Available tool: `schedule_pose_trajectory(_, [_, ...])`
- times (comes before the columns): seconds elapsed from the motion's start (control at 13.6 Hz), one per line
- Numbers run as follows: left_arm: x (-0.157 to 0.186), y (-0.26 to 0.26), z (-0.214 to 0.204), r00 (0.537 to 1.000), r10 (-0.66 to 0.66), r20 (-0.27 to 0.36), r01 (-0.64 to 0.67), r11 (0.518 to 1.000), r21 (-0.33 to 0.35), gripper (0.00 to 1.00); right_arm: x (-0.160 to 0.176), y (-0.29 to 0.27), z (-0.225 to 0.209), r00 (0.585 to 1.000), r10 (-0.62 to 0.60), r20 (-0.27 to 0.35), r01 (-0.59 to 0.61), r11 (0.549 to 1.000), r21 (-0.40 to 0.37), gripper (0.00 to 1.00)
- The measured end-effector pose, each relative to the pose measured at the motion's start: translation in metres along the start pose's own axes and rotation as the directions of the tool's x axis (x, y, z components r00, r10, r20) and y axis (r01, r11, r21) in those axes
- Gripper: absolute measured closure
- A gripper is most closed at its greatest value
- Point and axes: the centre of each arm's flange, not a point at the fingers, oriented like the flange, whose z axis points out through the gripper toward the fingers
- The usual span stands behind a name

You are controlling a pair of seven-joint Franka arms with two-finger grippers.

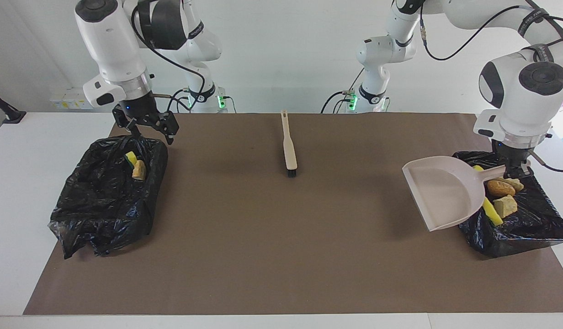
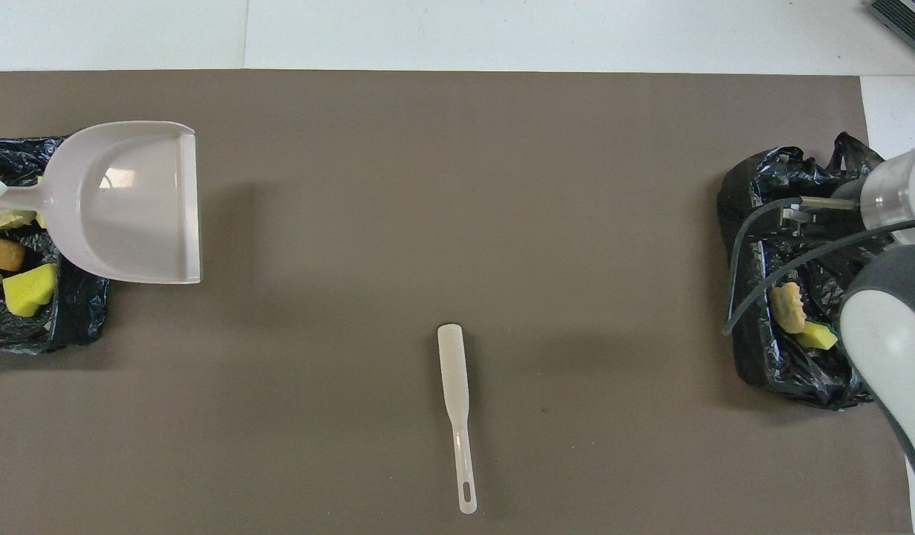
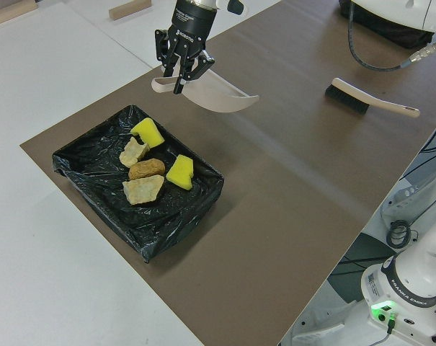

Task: Sweep and dump trash in bin
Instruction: 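Bring the empty dustpan back and lower it beside the brush with the left gripper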

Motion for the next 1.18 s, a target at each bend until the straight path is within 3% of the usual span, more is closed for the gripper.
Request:
schedule_pose_trajectory(0.22, [0.048, 0.009, 0.001, 0.97, -0.235, -0.058, 0.232, 0.971, -0.055, 0.68, -0.006, 0.016, -0.026, 1.0, -0.001, 0.03, 0.001, 1.0, -0.007, 0.0])
schedule_pose_trajectory(0.37, [0.089, 0.018, 0.006, 0.913, -0.402, -0.067, 0.393, 0.913, -0.111, 0.68, -0.006, 0.025, -0.022, 0.999, 0.014, 0.05, -0.013, 1.0, -0.01, 0.0])
schedule_pose_trajectory(0.66, [0.188, 0.047, 0.005, 0.765, -0.641, -0.054, 0.615, 0.754, -0.231, 0.68, -0.006, 0.034, -0.018, 0.998, 0.016, 0.064, -0.016, 1.0, -0.002, 0.0])
schedule_pose_trajectory(0.81, [0.228, 0.059, -0.004, 0.664, -0.746, -0.039, 0.71, 0.647, -0.28, 0.68, -0.009, 0.034, -0.016, 0.996, 0.02, 0.081, -0.021, 1.0, 0.02, 0.0])
schedule_pose_trajectory(0.96, [0.262, 0.07, -0.016, 0.617, -0.784, -0.057, 0.734, 0.601, -0.317, 0.68, -0.017, 0.034, -0.009, 0.995, 0.018, 0.1, -0.021, 1.0, 0.02, 0.0])
schedule_pose_trajectory(1.18, [0.316, 0.086, -0.032, 0.457, -0.887, -0.061, 0.811, 0.444, -0.382, 0.68, -0.023, 0.035, -0.01, 0.995, 0.013, 0.096, -0.015, 1.0, 0.02, 0.0])
